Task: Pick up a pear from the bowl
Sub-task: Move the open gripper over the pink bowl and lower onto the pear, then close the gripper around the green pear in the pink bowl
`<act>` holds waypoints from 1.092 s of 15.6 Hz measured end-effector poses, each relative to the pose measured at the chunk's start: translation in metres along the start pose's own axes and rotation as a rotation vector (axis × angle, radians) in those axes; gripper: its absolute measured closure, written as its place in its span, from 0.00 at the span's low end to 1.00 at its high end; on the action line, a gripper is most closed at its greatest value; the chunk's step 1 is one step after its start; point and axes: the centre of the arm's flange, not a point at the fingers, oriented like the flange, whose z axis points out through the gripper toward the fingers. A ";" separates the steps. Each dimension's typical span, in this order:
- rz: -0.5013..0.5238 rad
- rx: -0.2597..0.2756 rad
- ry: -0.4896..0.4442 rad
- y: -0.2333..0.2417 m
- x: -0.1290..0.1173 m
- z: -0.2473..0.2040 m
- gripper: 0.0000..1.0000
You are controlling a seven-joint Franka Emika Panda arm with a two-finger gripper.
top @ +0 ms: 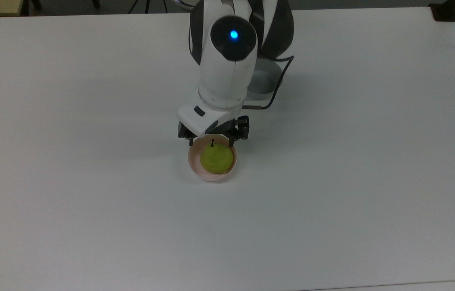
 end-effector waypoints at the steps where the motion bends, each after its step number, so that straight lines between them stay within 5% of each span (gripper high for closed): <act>1: -0.008 -0.005 -0.012 -0.002 0.000 0.010 0.00; 9: -0.038 -0.016 0.027 -0.017 0.007 0.029 0.06; 11: -0.040 -0.016 0.034 -0.018 0.008 0.027 0.22; 17: -0.040 -0.016 0.038 -0.018 0.008 0.026 0.23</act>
